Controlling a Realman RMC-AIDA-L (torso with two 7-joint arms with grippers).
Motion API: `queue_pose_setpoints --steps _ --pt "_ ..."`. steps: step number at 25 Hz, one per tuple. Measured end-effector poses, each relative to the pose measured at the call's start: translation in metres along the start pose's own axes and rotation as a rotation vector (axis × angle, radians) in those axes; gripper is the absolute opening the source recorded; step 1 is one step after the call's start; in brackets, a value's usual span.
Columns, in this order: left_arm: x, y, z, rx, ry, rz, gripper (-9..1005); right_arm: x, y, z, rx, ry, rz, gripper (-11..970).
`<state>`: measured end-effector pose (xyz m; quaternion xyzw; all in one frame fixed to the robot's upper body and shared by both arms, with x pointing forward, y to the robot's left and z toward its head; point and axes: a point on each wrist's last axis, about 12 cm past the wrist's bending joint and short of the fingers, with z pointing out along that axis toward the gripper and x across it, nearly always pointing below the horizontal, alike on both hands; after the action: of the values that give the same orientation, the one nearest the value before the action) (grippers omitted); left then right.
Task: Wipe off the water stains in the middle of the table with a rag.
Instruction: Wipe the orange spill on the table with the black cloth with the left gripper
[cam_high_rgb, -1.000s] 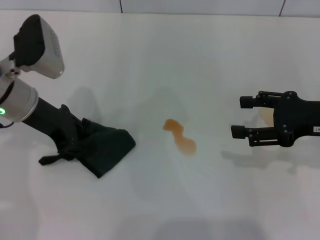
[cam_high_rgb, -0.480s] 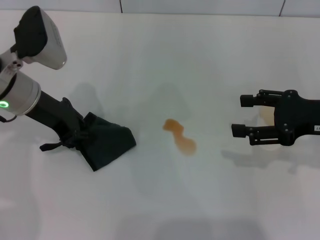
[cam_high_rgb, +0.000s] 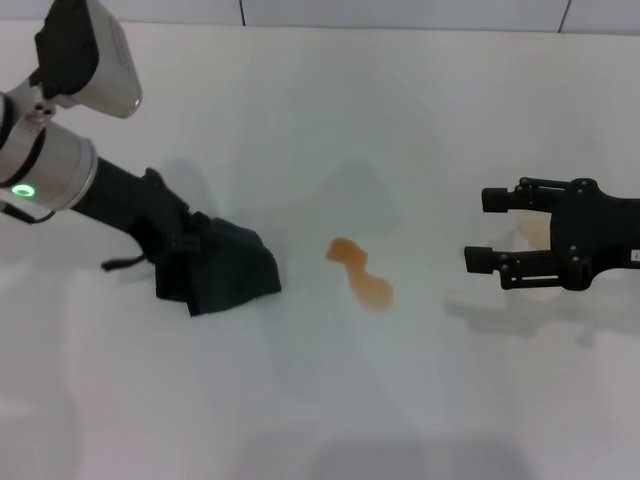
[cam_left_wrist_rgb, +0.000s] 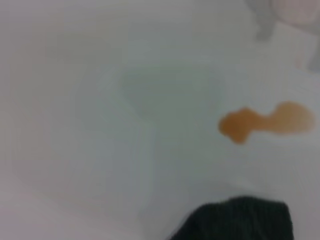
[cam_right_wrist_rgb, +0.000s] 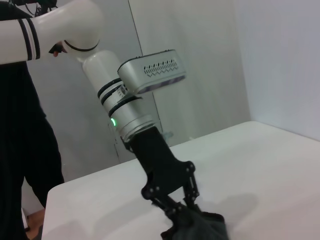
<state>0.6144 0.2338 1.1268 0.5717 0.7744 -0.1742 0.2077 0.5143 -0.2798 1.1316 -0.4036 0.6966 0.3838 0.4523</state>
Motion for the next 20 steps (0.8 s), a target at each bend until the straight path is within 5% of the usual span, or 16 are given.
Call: queue_pose_setpoints --steps 20 --pt "-0.041 -0.006 0.025 0.008 -0.139 0.162 170 -0.002 0.0 0.002 -0.007 -0.009 -0.003 824"
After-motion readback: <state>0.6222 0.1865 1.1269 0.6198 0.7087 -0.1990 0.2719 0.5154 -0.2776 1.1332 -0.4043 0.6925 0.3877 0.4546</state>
